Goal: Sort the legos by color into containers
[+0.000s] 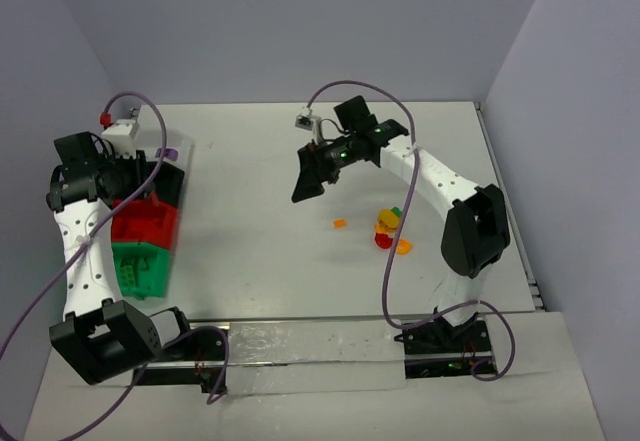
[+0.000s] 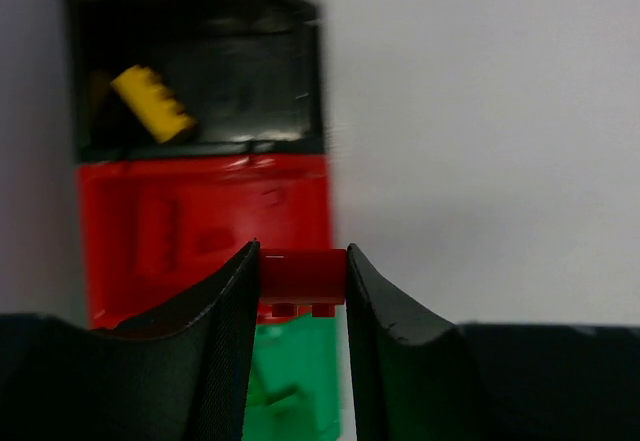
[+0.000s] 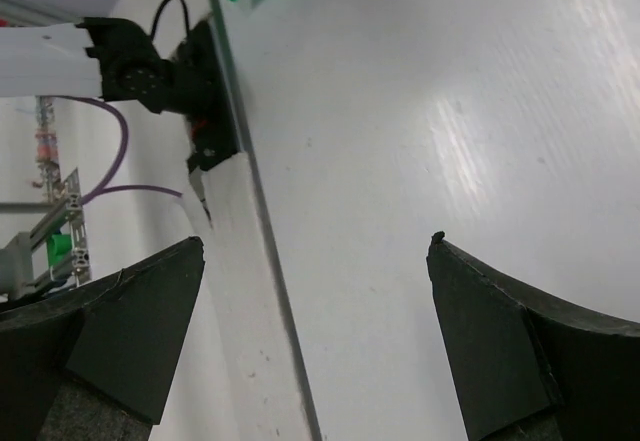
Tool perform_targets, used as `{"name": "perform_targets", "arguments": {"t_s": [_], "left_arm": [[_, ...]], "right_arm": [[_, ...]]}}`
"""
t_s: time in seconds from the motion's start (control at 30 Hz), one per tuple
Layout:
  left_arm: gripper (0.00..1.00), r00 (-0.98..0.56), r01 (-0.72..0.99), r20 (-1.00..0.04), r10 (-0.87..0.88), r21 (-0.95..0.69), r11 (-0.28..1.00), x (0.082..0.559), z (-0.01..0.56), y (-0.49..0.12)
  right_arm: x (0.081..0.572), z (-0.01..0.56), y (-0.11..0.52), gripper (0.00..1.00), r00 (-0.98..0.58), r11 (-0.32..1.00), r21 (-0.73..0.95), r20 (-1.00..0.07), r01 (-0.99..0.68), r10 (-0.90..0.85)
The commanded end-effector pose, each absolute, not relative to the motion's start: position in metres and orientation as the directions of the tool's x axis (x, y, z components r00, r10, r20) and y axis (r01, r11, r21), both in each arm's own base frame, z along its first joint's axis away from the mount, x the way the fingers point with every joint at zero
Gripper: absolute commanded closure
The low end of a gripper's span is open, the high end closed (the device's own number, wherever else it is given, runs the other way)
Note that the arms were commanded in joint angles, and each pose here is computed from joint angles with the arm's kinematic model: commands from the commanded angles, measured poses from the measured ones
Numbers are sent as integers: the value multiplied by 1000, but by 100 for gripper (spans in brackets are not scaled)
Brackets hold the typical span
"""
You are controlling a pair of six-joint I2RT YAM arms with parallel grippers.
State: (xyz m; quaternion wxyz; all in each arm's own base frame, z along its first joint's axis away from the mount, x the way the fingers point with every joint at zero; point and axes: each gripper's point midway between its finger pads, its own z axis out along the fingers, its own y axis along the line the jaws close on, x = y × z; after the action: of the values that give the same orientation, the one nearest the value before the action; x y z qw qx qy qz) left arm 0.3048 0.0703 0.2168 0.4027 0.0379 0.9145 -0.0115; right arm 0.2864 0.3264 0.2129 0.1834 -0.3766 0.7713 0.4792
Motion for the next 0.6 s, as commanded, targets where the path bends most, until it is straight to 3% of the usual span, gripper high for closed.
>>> {"name": "perform_targets", "arguments": {"t_s": [0.0,0.33,0.57], "left_arm": [[100,-663,-128,-738,128,280,952,300,226,143],[100,-603,-125,-784,148,277,953,326,208,150],[100,-660,-94,-739,136,261,961,322,176,148]], "right_arm": [[291,223,293,0,-628,293,557,-664,-777,-405],[298,229,277,0,-608,343,503,-685,-793,-402],[302,222,267,0,-620,379,494,-673,-783,-403]]}}
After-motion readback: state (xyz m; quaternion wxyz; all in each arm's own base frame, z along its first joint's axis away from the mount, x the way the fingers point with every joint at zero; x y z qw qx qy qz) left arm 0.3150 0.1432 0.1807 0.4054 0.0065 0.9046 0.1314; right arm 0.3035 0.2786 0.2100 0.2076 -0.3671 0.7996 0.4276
